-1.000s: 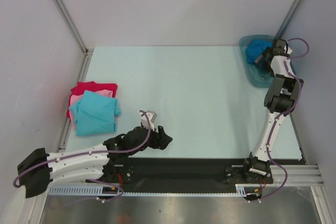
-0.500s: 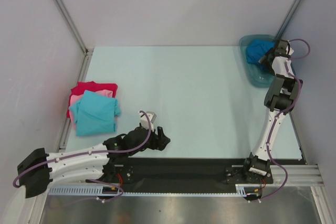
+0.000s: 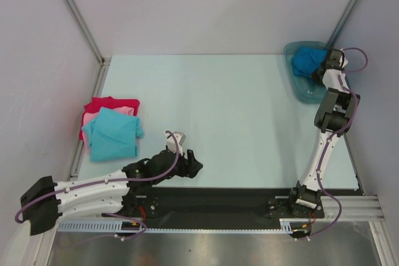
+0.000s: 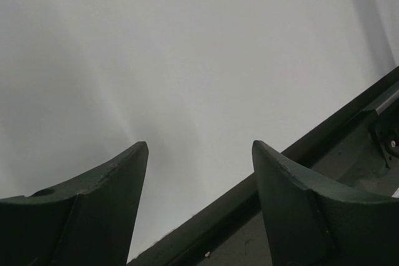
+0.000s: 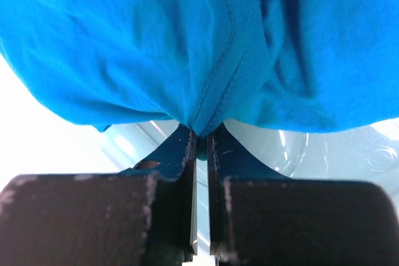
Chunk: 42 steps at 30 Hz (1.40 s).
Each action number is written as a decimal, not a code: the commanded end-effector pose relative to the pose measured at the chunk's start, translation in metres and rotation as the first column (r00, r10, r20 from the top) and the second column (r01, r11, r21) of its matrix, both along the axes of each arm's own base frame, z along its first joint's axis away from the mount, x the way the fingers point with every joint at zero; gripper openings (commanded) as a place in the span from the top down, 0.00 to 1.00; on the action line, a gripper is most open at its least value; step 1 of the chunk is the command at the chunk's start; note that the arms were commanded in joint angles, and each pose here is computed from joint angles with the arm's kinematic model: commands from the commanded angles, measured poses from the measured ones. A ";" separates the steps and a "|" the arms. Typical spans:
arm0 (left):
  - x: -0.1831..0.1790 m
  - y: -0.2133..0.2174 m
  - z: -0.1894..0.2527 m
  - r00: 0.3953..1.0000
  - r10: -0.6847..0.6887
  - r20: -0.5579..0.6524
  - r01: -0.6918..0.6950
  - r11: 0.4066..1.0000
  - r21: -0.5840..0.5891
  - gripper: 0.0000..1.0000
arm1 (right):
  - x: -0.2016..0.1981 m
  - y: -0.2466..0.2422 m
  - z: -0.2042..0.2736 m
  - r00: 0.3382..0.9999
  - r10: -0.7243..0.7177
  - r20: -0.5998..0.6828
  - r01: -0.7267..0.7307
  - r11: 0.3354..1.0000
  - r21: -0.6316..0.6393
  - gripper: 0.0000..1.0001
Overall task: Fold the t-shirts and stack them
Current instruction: Grab the tshirt from the pile
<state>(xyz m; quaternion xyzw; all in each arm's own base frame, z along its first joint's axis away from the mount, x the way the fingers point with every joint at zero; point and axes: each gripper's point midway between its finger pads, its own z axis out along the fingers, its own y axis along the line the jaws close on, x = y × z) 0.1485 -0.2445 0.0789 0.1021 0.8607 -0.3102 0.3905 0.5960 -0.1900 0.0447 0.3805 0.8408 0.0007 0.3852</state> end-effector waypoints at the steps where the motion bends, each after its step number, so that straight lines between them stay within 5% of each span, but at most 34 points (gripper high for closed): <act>1: 0.002 -0.008 0.012 1.000 0.009 0.012 -0.008 0.999 -0.054 0.27 | 0.010 0.012 0.043 0.994 0.028 0.108 -0.025 0.999 -0.026 1.00; 12: 0.020 -0.008 0.008 0.996 0.049 0.079 -0.050 0.999 0.007 0.23 | 0.022 0.057 0.164 0.923 0.058 0.380 -0.075 0.997 0.031 1.00; 28: 0.191 -0.034 0.108 0.933 0.144 0.329 -0.155 0.988 0.007 0.21 | -0.027 0.151 0.220 0.872 0.141 0.468 -0.193 0.979 0.065 1.00; 35: 0.248 -0.006 0.070 0.956 0.229 0.183 -0.223 0.973 -0.052 0.22 | -0.062 0.191 0.244 0.840 0.177 0.513 -0.248 0.966 0.073 1.00; 42: 0.224 -0.008 0.038 0.973 0.197 0.120 -0.187 0.978 -0.096 0.23 | -0.076 0.208 0.315 0.763 0.213 0.611 -0.305 0.951 0.048 1.00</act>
